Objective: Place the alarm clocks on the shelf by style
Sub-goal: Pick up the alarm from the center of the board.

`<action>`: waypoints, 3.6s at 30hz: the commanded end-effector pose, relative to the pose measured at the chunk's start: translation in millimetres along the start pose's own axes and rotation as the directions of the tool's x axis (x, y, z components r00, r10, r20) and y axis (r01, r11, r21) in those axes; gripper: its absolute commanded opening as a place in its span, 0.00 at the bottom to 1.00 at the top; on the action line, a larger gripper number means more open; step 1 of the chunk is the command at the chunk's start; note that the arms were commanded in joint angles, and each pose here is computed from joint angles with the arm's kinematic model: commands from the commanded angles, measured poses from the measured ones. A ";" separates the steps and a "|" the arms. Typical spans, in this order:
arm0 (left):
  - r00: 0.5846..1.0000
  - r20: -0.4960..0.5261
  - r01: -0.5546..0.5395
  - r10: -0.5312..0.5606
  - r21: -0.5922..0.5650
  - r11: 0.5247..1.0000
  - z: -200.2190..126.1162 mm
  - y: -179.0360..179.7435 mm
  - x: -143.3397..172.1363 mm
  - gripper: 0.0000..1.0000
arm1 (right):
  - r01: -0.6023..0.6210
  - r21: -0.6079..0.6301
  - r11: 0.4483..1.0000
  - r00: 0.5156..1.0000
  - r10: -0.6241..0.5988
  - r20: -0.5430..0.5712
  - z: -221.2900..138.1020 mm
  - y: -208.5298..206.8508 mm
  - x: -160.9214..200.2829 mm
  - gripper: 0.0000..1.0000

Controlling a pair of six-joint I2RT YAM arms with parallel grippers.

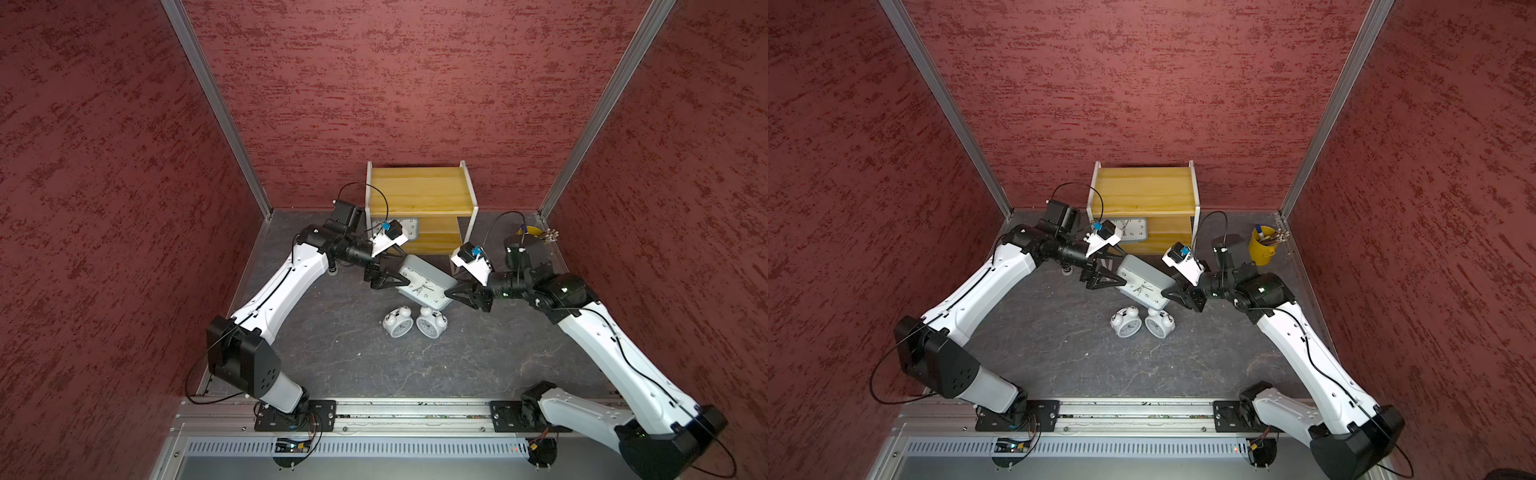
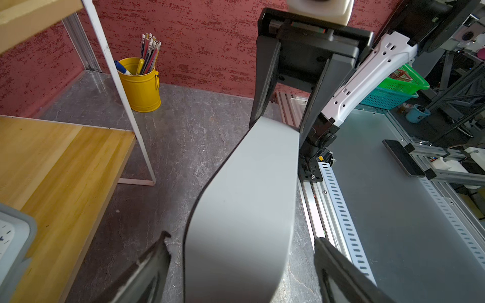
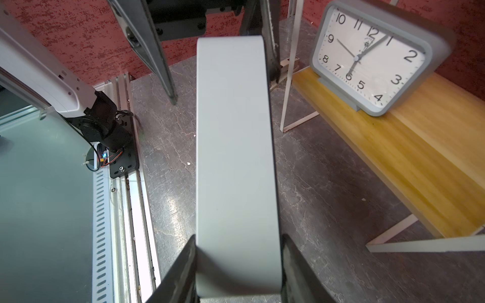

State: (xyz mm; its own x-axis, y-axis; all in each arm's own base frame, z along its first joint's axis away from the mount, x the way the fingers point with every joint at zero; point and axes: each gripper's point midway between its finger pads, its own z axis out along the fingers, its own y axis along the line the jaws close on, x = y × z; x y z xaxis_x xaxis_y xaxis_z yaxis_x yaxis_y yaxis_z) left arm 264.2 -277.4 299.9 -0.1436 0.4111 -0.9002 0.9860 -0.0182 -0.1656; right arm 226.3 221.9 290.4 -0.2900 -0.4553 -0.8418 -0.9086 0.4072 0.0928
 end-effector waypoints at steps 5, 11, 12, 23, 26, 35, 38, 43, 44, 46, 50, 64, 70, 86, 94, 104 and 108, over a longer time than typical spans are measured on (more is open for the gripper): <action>1.000 0.010 -0.002 0.002 0.035 0.999 -0.2 -4.7 -4.3 0.56 | 0.056 0.033 0.998 0.997 -0.058 0.053 -6.2 -3.0 -20.1 0.33; 1.000 0.011 -0.002 0.001 0.031 1.000 -1.5 -5.1 -5.7 0.23 | 0.055 0.057 0.997 0.996 -0.059 0.060 -5.3 -7.5 -20.5 0.35; 1.000 0.013 -0.005 0.005 0.029 1.000 -2.0 -5.1 -6.8 0.17 | 0.054 0.068 0.996 0.996 -0.059 0.062 -5.3 -9.5 -20.5 0.36; 0.986 0.164 0.022 -0.006 -0.094 0.995 -24.3 9.3 -37.3 0.00 | -0.025 0.180 0.983 0.983 -0.009 0.183 -7.5 -29.3 -27.2 0.68; 0.970 0.241 0.011 0.025 -0.150 0.989 -36.6 11.2 -49.7 0.00 | -0.086 0.189 0.978 0.967 0.036 0.254 -14.1 -36.1 -34.2 0.85; 0.928 0.364 0.002 0.073 -0.203 0.979 -58.2 0.4 -69.5 0.01 | -0.150 0.021 0.988 0.871 0.123 0.476 -43.9 -38.0 -67.1 0.97; 0.922 0.380 -0.006 0.075 -0.179 0.984 -58.0 -5.1 -71.1 0.02 | -0.132 -0.067 0.989 0.849 0.148 0.507 -50.5 -34.7 -75.3 0.95; 0.914 0.401 -0.006 0.070 -0.157 0.988 -58.7 -8.2 -75.5 0.02 | -0.090 -0.133 0.987 0.847 0.146 0.511 -48.8 -29.0 -78.2 0.91; 0.912 0.405 -0.006 0.067 -0.149 0.989 -59.0 -9.3 -76.1 0.02 | -0.088 -0.140 0.986 0.849 0.148 0.508 -47.7 -28.6 -78.1 0.91; 0.911 0.406 -0.015 0.070 -0.137 0.990 -58.1 -11.9 -77.4 0.03 | -0.086 -0.151 0.985 0.852 0.151 0.502 -46.1 -28.6 -77.4 0.90; 0.914 0.401 -0.012 0.060 -0.119 0.993 -54.8 -12.6 -77.3 0.03 | -0.054 -0.196 0.979 0.856 0.146 0.495 -45.2 -21.6 -77.3 0.88; 0.916 0.399 -0.017 0.053 -0.094 0.995 -47.6 -12.1 -81.7 0.03 | -0.018 -0.249 0.968 0.863 0.140 0.484 -43.1 -13.5 -75.7 0.69; 0.914 0.402 -0.018 0.054 -0.092 0.996 -46.7 -11.1 -83.9 0.03 | -0.024 -0.262 0.965 0.870 0.150 0.470 -40.2 -13.1 -71.3 0.65; 0.902 0.431 0.068 0.018 -0.184 0.981 -62.6 8.8 -83.9 0.69 | -0.029 -0.185 0.982 0.840 0.124 0.528 -55.3 -19.3 -89.5 0.21; 0.886 0.463 0.166 0.032 -0.381 0.910 -106.3 28.4 -71.7 0.83 | -0.012 -0.128 0.992 0.808 0.085 0.583 -82.7 -22.2 -119.9 0.20; 0.932 0.361 0.260 0.008 -0.687 0.679 -141.1 67.7 -30.7 0.77 | -0.022 0.052 0.998 0.748 -0.019 0.663 -138.6 -49.6 -179.6 0.20; 0.936 0.349 0.280 -0.040 -0.673 0.685 -131.3 79.3 -16.9 0.78 | -0.062 0.146 0.987 0.726 -0.056 0.686 -159.4 -69.5 -193.6 0.19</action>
State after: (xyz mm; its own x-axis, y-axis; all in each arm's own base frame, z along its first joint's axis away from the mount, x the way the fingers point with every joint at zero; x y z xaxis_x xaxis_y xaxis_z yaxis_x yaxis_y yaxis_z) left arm 344.3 -173.2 378.0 -0.1495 0.0304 -0.9883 0.7348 0.6722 -0.0905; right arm 285.5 171.8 510.2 -0.0036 0.1632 -0.9866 -0.8866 0.4558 0.0787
